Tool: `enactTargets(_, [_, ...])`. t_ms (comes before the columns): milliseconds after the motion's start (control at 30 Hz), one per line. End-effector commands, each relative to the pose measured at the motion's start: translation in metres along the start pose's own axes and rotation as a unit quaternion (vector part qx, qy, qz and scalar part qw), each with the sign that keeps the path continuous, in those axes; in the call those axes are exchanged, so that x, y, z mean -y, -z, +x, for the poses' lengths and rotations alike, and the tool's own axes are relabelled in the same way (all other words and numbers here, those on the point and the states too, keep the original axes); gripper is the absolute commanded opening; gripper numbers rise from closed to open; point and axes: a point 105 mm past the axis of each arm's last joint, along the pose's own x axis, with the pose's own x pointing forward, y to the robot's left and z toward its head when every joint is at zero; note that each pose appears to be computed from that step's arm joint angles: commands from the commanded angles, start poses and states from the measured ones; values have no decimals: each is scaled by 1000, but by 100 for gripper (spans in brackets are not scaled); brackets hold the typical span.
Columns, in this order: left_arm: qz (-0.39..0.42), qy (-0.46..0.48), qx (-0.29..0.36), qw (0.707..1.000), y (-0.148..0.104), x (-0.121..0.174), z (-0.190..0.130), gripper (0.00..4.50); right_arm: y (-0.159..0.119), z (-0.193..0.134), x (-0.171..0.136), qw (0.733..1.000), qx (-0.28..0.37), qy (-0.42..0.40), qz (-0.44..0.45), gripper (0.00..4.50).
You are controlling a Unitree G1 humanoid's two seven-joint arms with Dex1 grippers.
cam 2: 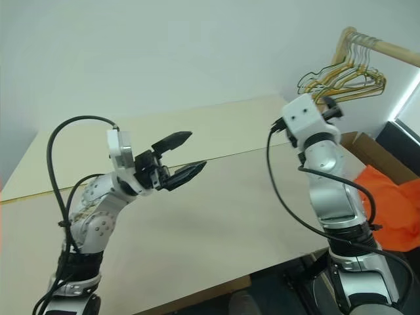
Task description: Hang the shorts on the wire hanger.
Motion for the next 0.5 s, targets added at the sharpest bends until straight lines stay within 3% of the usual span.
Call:
enactTargets(33, [29, -21, -35, 999, -3, -1, -15, 450, -17, -3, -23, 993, 47, -102, 19, 446])
enactTargets(300, [31, -83, -141, 986, 20, -11, -65, 450, 10, -33, -67, 954, 42, -293, -36, 446])
enactTargets(500, [16, -89, -175, 980, 30, -8, -91, 450, 30, -59, -71, 932, 26, -360, -22, 446])
